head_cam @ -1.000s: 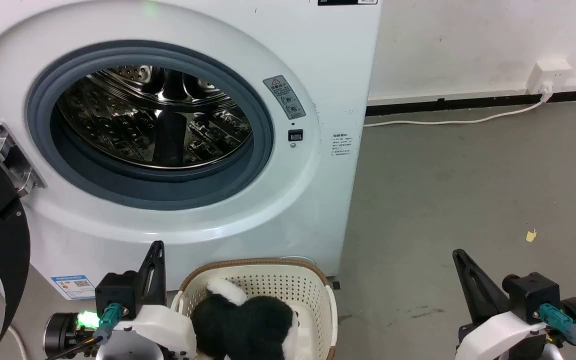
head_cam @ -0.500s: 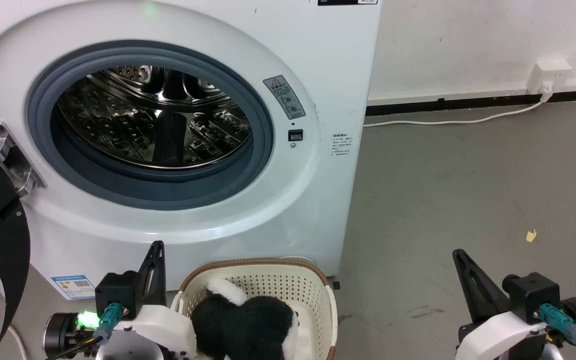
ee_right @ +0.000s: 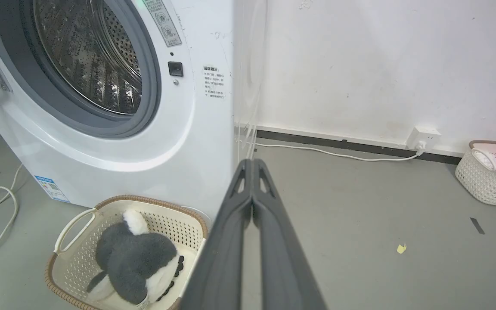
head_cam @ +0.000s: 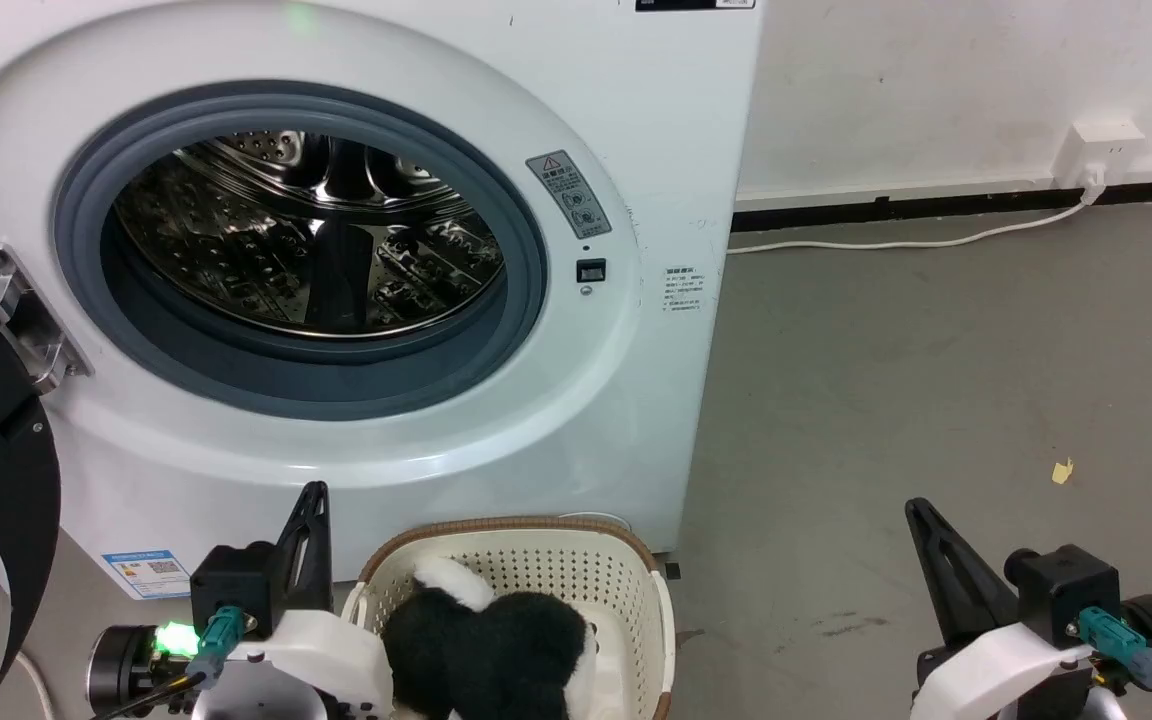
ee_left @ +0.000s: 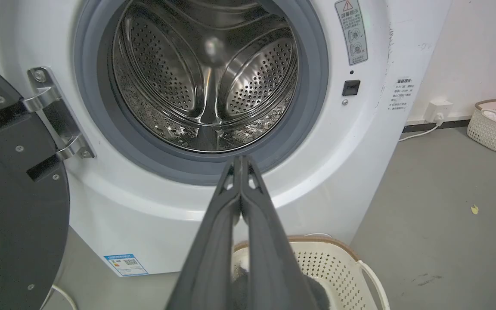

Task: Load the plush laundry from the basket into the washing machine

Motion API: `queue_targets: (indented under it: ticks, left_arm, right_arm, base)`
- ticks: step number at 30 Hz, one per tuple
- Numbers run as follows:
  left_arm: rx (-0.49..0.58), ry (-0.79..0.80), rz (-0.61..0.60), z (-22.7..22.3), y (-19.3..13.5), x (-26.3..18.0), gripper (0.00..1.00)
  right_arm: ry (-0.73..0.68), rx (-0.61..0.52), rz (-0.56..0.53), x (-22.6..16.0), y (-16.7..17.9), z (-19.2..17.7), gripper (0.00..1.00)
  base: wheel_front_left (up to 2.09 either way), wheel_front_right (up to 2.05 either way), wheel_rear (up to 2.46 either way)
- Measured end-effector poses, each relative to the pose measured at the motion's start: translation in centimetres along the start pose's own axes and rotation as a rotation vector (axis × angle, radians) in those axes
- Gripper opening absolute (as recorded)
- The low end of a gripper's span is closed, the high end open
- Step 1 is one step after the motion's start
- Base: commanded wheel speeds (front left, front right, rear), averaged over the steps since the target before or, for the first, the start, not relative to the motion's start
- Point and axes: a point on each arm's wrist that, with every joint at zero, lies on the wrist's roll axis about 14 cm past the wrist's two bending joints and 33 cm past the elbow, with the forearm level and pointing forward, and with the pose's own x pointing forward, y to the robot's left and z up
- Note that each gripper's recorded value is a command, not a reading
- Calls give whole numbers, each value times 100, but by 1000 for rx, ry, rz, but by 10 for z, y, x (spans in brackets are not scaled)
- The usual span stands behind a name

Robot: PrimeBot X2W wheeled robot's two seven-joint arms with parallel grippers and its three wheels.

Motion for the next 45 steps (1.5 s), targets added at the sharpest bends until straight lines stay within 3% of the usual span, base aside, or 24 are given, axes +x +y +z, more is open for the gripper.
queue_targets:
  ticks: [30,31,45]
  left_arm:
    - [0,0,0,0,0,0,0]
    - [0,0,0,0,0,0,100]
    - [-30,3,-11,-4,-6,0,100]
  right_arm:
    - [0,0,0,0,0,0,0]
    - [0,0,0,0,0,0,100]
    - [2,30,1,0,0,-4,100]
  base:
    - [0,0,0]
    - [0,0,0]
    - [0,0,0]
